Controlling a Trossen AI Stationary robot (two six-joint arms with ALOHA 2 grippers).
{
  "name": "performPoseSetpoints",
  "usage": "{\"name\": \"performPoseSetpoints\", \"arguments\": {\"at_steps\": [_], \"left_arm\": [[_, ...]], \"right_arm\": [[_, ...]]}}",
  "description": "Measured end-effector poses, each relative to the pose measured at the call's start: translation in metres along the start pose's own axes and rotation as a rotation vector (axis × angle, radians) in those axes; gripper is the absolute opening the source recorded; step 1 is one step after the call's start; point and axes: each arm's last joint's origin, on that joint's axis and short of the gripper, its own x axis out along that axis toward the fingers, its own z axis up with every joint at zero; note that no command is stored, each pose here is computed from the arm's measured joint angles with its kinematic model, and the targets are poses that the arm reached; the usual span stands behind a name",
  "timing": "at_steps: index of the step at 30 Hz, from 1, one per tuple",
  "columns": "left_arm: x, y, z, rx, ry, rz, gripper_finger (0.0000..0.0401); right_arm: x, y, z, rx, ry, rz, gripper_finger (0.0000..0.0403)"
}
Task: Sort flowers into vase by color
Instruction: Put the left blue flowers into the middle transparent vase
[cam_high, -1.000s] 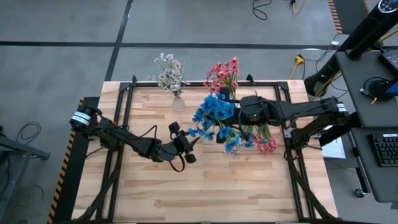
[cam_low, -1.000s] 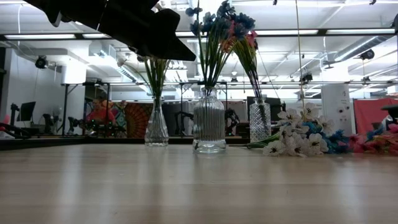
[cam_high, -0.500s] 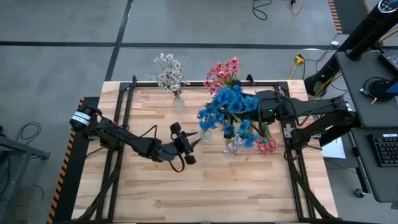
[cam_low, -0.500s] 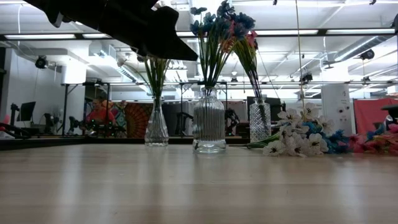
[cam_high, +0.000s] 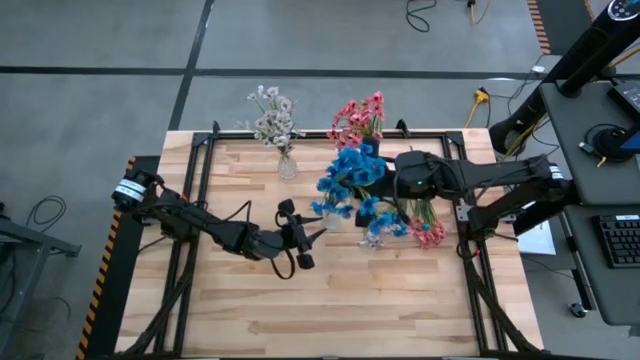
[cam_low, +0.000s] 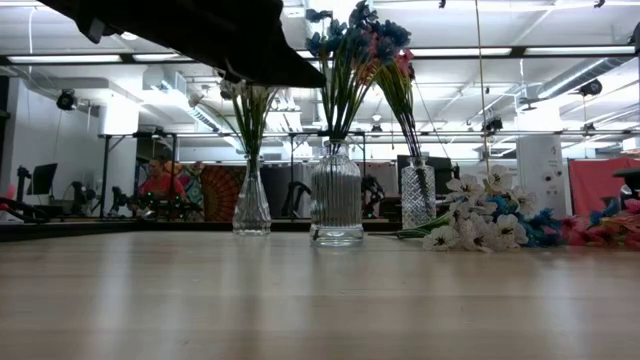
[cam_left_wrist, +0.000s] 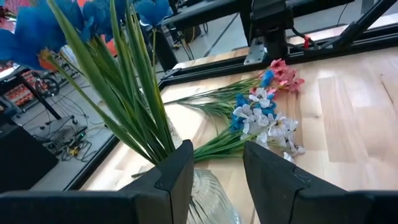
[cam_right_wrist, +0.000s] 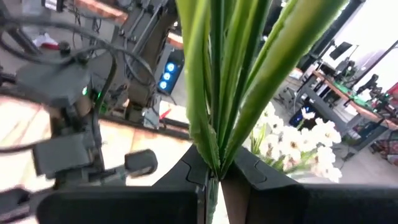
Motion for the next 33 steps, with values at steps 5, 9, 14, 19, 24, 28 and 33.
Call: {"name": "performPoseSetpoints", "arguments": {"at_steps": [5,9,14,19,24,28,33], "left_arm": [[0.000,0.000,0.000,0.001,0.001,0.000,0.0124],[0.000,0.000,0.000,0.003,0.004,0.000,0.0124],[0.000,0.000,0.000,0.004,0.004,0.000,0.0124],[0.000,0.000,-0.001,0.005,0.006,0.001,0.0124],[0.000,0.000,-0.001,0.004,0.006,0.001,0.0124],[0.000,0.000,-0.001,0.002,0.006,0.001,0.0124],[0.000,0.000,-0.001,0.002,0.006,0.002,0.0124]], "right_arm": [[0.015,0.006,-0.009,-0.012,0.043,0.010,0.0018],[0.025,0.006,-0.014,-0.017,0.061,0.003,0.0018],[0.028,0.006,-0.012,-0.047,0.030,-0.012,0.0018],[0.028,0.006,-0.011,-0.060,0.015,-0.024,0.0018],[0.027,0.002,-0.006,-0.088,-0.019,-0.063,0.0018],[0.030,-0.001,-0.008,-0.106,-0.015,-0.074,0.0018],[0.022,-0.006,0.001,-0.077,-0.048,-0.083,0.0018]]}}
